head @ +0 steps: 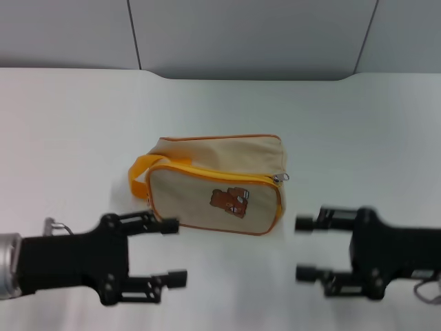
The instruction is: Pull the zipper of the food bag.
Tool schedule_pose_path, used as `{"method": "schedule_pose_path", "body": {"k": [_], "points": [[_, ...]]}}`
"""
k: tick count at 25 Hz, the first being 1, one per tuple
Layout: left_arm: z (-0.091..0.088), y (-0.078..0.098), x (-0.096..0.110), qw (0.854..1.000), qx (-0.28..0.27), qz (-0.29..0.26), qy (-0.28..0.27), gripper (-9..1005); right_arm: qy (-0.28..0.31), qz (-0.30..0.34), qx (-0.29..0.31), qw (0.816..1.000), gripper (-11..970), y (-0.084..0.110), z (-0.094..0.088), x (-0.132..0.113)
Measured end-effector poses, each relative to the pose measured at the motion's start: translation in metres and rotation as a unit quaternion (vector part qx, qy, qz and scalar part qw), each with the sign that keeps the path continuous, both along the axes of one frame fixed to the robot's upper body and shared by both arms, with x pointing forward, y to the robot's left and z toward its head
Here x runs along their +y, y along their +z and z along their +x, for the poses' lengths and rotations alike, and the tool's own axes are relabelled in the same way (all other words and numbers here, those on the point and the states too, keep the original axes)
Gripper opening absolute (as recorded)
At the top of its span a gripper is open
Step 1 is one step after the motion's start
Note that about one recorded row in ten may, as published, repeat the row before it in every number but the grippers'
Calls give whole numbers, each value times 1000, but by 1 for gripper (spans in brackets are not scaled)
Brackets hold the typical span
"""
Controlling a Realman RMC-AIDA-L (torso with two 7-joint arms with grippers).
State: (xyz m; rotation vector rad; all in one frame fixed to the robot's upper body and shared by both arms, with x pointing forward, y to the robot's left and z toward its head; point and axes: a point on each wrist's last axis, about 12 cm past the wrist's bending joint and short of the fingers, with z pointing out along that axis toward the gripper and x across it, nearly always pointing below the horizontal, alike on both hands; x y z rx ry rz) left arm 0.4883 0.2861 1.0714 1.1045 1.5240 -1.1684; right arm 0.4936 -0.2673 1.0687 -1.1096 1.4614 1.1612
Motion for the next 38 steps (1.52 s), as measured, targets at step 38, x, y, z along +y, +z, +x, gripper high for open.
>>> {"method": "schedule_pose_path", "body": {"k": [38], "points": [[-1, -4, -6, 1000, 15, 9, -8, 802, 5, -22, 11, 1000, 824, -13, -3, 17]]}}
